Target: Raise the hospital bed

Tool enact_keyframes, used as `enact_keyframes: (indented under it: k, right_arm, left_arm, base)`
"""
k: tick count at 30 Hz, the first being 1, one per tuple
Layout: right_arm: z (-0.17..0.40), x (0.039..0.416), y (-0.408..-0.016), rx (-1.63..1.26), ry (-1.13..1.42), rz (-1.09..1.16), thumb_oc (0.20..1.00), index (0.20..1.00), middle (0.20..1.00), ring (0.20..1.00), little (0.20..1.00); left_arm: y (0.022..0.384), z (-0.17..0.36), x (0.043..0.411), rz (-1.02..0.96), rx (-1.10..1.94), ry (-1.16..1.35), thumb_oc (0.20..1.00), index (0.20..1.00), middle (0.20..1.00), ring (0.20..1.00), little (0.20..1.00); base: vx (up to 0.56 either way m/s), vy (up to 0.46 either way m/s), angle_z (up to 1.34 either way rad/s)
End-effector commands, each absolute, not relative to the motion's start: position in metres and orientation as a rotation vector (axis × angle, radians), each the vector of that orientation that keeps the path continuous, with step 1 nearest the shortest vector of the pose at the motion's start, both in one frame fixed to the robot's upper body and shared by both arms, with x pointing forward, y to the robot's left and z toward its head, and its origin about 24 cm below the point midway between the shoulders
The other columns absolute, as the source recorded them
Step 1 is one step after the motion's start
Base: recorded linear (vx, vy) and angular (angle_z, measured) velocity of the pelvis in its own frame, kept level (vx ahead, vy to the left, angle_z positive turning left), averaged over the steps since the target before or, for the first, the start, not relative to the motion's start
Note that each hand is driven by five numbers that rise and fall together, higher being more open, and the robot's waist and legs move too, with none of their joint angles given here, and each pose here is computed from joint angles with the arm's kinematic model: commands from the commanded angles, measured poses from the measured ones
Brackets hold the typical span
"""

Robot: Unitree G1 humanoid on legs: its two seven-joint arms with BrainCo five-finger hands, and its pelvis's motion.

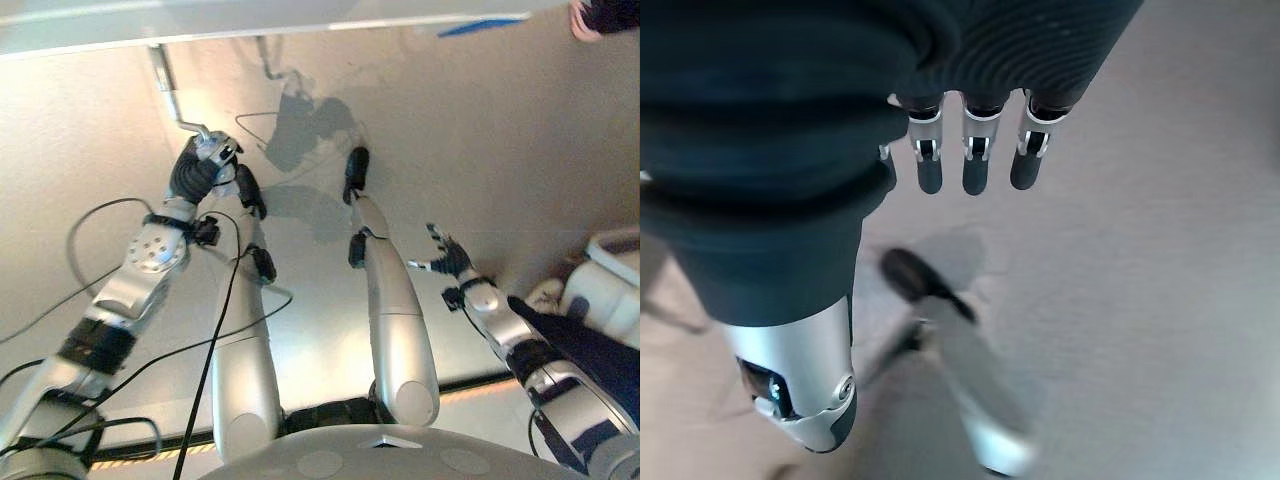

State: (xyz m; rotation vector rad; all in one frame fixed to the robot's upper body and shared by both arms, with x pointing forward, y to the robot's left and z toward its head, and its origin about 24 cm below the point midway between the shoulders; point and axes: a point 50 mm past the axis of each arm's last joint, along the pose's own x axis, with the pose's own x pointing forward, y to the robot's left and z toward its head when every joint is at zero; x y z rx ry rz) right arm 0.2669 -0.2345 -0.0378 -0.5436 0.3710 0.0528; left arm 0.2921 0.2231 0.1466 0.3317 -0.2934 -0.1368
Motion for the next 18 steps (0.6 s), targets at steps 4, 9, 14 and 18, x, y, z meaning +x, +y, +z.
enact_keyframes:
  k: [4, 9, 14, 18]
  right_arm:
    - [-0.054, 0.240, -0.257, -0.577, 0.468, 0.041, 1.000, 1.000, 1.000, 1.000, 1.000]
    - [-0.060, 0.233, -0.260, -0.567, 0.502, 0.032, 1.000, 1.000, 1.000, 1.000, 1.000]
    - [-0.069, 0.223, -0.262, -0.559, 0.545, 0.027, 1.000, 1.000, 1.000, 1.000, 1.000]
    - [-0.069, 0.223, -0.259, -0.553, 0.542, 0.039, 1.000, 1.000, 1.000, 1.000, 1.000]
  left_arm:
    - [0.209, 0.182, 0.250, -0.295, 0.309, -0.529, 0.200, 0.200, 0.200, 0.200, 0.200]
    - [0.222, 0.184, 0.239, -0.279, 0.360, -0.512, 0.200, 0.200, 0.200, 0.200, 0.200]
    - [0.236, 0.182, 0.232, -0.238, 0.394, -0.486, 0.200, 0.200, 0.200, 0.200, 0.200]
    - [0.258, 0.178, 0.234, -0.114, 0.441, -0.460, 0.200, 0.200, 0.200, 0.200, 0.200]
  base:
    - [-0.01, 0.213, 0.08]
    - [0.00, 0.096, 0.16]
    - [0.01, 0.080, 0.06]
    - [0.04, 0.070, 0.06]
